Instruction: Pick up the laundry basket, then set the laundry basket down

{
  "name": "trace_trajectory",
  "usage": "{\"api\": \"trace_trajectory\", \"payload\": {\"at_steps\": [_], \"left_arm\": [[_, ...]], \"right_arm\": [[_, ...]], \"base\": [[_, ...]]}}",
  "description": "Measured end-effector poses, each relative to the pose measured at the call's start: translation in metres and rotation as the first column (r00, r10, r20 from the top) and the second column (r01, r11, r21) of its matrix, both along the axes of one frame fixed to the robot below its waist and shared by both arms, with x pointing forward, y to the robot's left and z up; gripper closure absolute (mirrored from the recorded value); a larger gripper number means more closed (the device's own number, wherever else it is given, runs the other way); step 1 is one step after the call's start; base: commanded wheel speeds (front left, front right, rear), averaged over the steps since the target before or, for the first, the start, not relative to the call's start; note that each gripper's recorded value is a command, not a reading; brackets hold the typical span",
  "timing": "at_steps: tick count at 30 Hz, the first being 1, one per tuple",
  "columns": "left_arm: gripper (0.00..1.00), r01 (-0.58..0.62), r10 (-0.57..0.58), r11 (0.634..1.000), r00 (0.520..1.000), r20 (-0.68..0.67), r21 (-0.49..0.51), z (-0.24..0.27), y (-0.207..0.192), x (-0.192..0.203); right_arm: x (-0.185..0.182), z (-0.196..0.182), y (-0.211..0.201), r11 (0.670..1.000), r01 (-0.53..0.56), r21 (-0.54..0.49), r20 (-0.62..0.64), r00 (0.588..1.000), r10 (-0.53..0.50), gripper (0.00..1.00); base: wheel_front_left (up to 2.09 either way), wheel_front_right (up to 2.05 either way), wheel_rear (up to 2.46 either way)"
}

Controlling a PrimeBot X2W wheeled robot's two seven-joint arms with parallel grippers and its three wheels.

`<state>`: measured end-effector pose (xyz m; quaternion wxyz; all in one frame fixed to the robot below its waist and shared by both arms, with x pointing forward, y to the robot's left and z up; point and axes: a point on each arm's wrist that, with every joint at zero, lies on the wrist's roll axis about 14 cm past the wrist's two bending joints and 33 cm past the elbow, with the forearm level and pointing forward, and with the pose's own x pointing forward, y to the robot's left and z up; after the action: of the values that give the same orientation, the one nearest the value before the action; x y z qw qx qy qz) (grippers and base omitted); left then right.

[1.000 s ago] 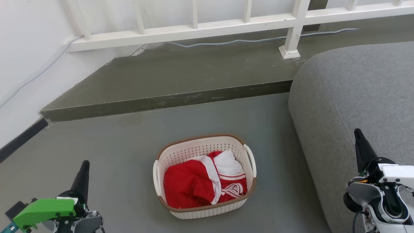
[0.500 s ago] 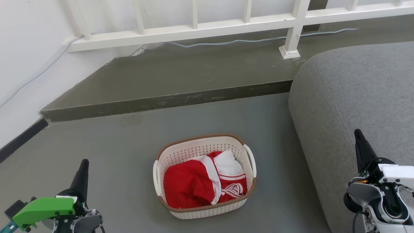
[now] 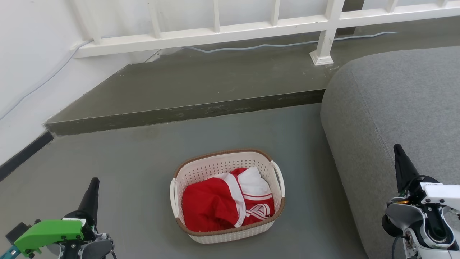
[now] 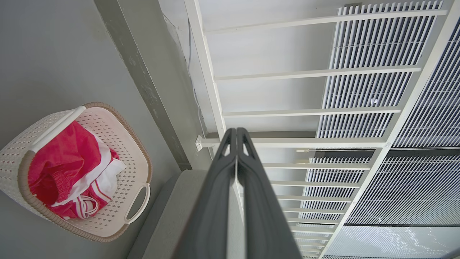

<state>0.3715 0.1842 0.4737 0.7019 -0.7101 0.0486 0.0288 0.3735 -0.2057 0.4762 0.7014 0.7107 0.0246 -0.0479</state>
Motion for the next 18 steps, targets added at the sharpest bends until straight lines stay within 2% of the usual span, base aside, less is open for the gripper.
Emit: {"api": "trace_trajectory", "payload": {"at_steps": [18], "left_arm": [[1.00,-0.003,0.003,1.000,1.000,-0.002,0.000,-0.0012,0.0009,-0.0003]], "right_arm": [[-0.0001,-0.0006,-0.0002,1.000,0.000,0.001,-0.002,1.000,0.000,1.00]], "base": [[0.00,0.00,0.00]]}}
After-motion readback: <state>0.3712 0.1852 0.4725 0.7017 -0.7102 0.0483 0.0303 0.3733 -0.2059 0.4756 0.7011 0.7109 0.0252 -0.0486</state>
